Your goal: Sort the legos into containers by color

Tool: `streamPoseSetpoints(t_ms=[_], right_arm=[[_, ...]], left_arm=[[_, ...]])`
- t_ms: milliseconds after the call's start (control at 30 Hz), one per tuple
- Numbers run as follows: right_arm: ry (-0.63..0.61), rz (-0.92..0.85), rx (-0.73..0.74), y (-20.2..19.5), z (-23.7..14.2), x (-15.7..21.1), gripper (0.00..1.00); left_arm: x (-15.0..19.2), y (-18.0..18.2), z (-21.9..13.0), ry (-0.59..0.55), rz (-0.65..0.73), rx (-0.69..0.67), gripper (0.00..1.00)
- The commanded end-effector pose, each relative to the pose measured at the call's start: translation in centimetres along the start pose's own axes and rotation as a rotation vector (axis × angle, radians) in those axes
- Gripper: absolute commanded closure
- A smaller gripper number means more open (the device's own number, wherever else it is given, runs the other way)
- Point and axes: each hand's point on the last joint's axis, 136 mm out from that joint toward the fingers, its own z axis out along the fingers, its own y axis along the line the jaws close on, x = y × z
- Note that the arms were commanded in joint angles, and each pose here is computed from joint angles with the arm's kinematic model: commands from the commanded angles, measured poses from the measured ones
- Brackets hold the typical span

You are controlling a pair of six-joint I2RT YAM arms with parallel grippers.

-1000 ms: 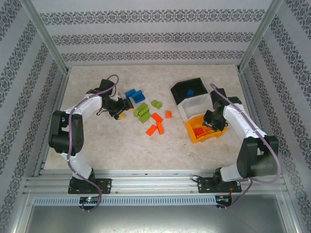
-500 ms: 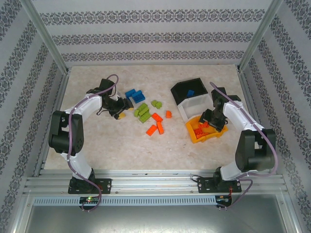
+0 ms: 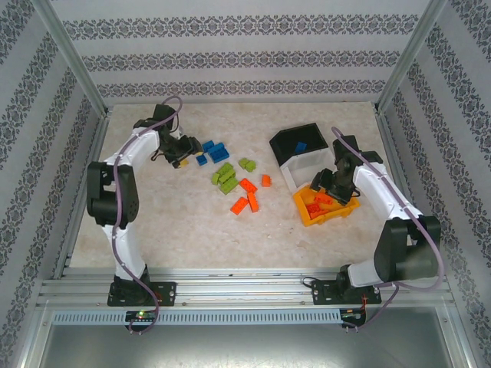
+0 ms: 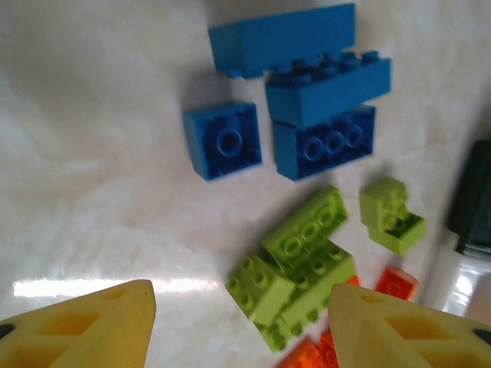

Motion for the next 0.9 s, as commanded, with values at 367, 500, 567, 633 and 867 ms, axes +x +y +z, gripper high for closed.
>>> streamPoseSetpoints(t_ms=[367, 500, 567, 633, 867], right_arm=[[0.008, 0.016, -0.034, 1.5, -0.7, -0.2, 0.32], [0.014, 0.019, -0.032, 1.7, -0.4, -0.4, 0.32], [0.017, 0.018, -0.031, 1.8, -0.3, -0.5, 0.32], [0.015, 0.018, -0.033, 1.9, -0.3, -0.8, 0.32], [0.014, 0.005, -0.040, 2.5, -0.5, -1.0, 0.32]], left_arm=[[-2.5, 1.5, 5.0, 0.111, 0.061, -0.170, 0.38], [-2.4, 0.9, 6.2, 0.132, 0.088, -0.189, 0.38], [-2.2, 0.6, 6.9, 0.145, 0.097, -0.196, 0.38], [-1.9, 0.6, 7.6, 0.159, 0.098, -0.206, 0.38], [-2.4, 1.4, 8.7, 0.157, 0.082, -0.256, 0.39]])
